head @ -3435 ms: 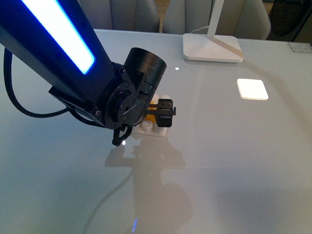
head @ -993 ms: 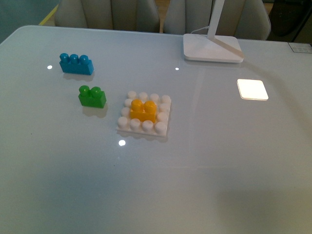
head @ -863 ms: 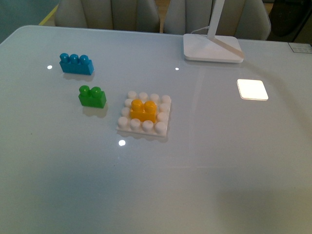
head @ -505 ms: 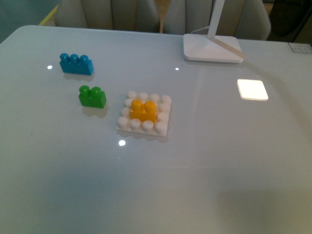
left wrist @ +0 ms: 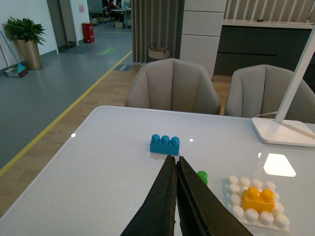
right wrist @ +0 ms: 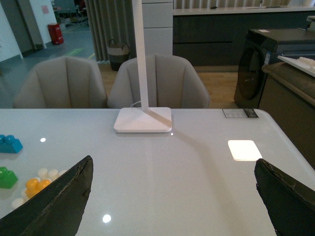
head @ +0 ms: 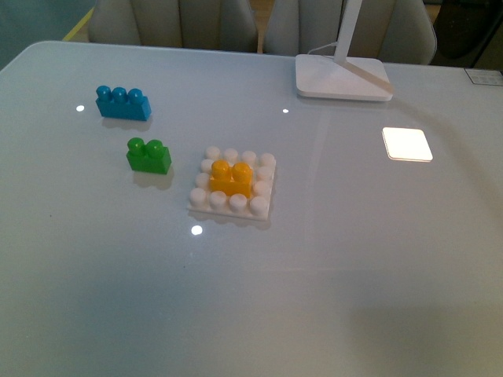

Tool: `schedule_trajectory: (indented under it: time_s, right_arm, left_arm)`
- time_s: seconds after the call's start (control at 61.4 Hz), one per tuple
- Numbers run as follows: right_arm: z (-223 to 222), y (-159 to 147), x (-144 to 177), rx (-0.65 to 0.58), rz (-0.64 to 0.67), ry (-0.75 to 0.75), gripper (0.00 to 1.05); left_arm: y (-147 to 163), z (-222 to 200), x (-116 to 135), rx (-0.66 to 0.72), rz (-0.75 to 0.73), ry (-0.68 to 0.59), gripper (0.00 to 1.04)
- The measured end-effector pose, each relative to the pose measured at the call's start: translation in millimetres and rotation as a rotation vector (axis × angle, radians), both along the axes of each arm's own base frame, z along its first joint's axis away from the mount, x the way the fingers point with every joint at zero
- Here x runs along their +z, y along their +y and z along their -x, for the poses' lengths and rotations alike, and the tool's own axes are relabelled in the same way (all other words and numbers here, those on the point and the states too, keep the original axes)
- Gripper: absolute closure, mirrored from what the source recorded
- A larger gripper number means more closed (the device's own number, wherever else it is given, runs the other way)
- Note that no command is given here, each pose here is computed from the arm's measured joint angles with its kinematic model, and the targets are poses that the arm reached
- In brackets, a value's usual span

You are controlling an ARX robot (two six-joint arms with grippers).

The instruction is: Insert yellow block into base center

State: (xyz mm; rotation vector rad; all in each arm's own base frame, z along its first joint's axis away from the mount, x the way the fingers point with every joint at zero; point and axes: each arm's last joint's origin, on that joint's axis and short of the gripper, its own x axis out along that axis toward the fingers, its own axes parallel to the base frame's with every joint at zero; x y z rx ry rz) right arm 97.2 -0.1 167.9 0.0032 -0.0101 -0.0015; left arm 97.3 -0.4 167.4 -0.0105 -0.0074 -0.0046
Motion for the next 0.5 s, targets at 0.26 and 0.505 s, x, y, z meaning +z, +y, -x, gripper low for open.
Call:
schedule_trajectory:
  time_s: [0.26,0.505]
  right_arm:
    - [0.0,0.0,0.0,0.000,0.000,0.000,0.09]
    - [0.0,0.0,0.0,0.000,0.000,0.000,0.09]
  left_arm:
    - [0.0,0.0,0.0,0.000,0.000,0.000,0.64]
    - [0.0,0.0,0.0,0.000,0.000,0.000,0.08]
